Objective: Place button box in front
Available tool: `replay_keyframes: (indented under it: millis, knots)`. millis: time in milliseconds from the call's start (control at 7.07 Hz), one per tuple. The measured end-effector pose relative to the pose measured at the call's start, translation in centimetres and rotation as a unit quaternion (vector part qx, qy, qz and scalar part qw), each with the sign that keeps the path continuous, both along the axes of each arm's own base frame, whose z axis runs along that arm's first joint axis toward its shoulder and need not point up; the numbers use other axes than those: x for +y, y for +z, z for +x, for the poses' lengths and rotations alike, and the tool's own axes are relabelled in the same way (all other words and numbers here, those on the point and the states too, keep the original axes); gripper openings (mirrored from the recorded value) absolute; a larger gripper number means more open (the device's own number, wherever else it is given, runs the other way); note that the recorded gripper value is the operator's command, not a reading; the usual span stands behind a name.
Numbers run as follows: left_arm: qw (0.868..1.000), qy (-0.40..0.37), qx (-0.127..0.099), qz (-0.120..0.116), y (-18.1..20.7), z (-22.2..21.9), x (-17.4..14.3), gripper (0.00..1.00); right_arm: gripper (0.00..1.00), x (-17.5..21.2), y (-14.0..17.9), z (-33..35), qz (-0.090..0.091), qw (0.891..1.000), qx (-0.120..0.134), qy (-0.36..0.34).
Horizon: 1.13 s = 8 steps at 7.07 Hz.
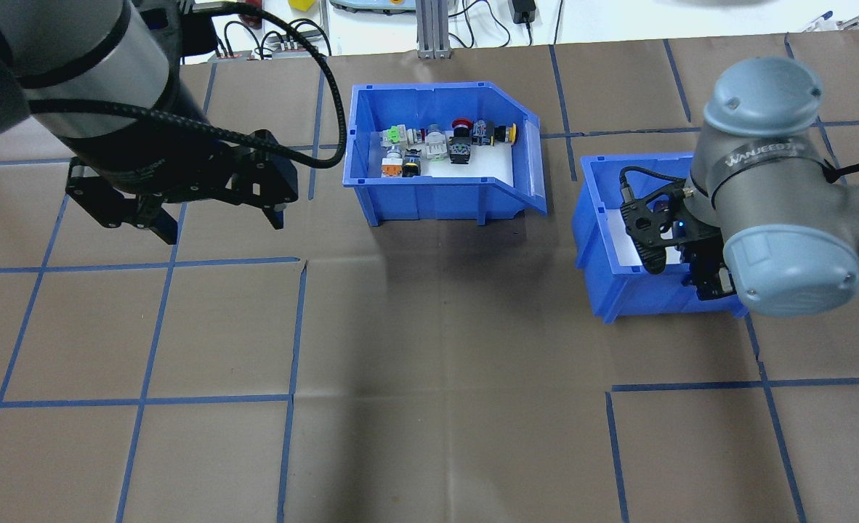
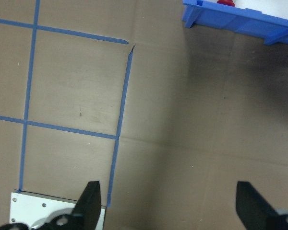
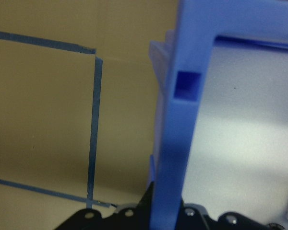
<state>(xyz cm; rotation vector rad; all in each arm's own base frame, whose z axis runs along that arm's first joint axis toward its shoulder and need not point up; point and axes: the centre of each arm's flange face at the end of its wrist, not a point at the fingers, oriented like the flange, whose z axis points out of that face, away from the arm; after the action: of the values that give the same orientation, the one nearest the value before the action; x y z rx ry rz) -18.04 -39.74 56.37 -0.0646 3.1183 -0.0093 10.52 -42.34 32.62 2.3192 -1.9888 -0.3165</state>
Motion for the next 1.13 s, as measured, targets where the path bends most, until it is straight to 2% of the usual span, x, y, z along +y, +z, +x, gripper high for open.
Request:
replay_keyframes:
  millis: [283, 566, 707, 990, 1131]
  knots:
    - [0.998, -0.069, -0.002, -0.001, -0.7, 1.5, -0.5, 0.99, 0.05, 2.4, -1.4, 4.1, 0.002, 1.000, 0.006, -0.010]
    - [0.996, -0.084, -0.003, 0.001, -2.4, 1.7, -0.8, 0.99, 0.05, 4.6, -2.2, 8.8, -0.007, 1.000, 0.011, -0.020]
    - [0.996, -0.085, -0.003, -0.004, -3.0, 1.7, -0.8, 0.99, 0.05, 6.0, -2.2, 11.7, -0.021, 0.999, 0.011, -0.029]
    - [0.996, -0.085, -0.004, -0.007, -3.4, 1.8, -0.8, 0.99, 0.06, 8.3, -2.3, 17.9, -0.066, 0.997, -0.001, -0.044]
    - [0.996, -0.085, -0.004, -0.008, -3.4, 1.7, -0.8, 0.99, 0.06, 9.3, -2.9, 21.2, -0.082, 0.996, -0.007, -0.042]
